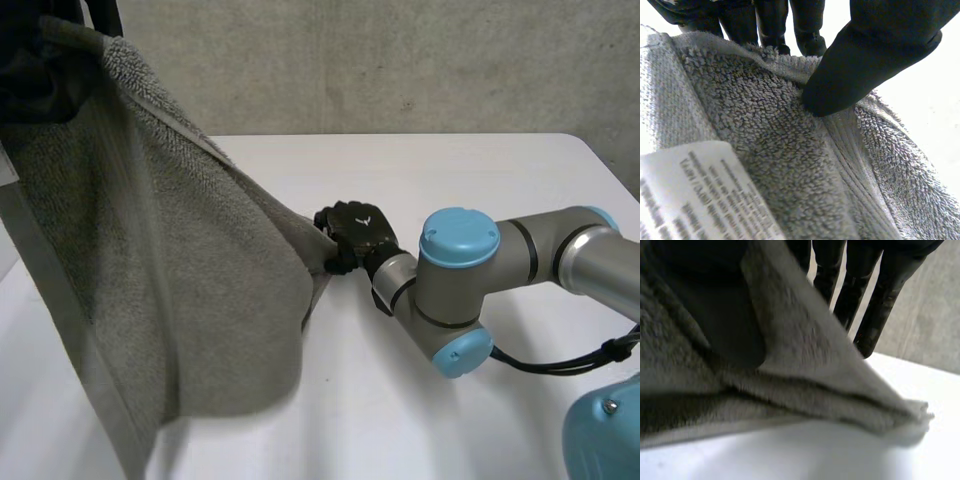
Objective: Fold the towel.
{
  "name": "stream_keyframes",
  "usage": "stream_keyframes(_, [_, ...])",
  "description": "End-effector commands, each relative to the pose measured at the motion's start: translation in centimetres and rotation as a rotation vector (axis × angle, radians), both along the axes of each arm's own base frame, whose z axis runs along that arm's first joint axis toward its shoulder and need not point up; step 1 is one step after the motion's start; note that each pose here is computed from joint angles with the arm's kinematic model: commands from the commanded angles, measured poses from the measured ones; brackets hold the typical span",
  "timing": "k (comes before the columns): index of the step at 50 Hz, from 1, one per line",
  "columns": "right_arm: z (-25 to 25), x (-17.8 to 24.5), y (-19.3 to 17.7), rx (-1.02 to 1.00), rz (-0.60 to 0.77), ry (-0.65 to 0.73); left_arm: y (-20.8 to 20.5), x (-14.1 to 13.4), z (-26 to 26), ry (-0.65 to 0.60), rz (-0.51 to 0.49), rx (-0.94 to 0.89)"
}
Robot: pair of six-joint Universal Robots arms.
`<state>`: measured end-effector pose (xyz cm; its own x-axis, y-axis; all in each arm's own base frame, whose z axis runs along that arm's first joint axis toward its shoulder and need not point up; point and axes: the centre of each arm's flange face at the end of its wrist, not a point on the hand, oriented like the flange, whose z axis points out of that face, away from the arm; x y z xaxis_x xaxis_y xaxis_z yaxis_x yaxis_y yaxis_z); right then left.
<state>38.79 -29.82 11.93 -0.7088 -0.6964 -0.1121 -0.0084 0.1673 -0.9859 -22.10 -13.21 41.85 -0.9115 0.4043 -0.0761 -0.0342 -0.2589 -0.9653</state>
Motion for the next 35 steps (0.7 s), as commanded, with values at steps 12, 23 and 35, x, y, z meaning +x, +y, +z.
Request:
stream_keyframes(12, [18.9,-11.8,-5.6,-0.443,-0.269,-0.325,-3.6,1.6,-2.2,-0.010,0.123,0.064])
stream_keyframes(23, [26.0,-15.8,1.6,-0.588,-0.265,0.037,-8.2,1.9,-5.8,-0.053,0.196,0.157])
stream_keyframes(35, [19.8,-16.5,4.4,-0.301,-0.070,0.645,-11.9,0.7,-11.3,-0.136,0.197,0.314])
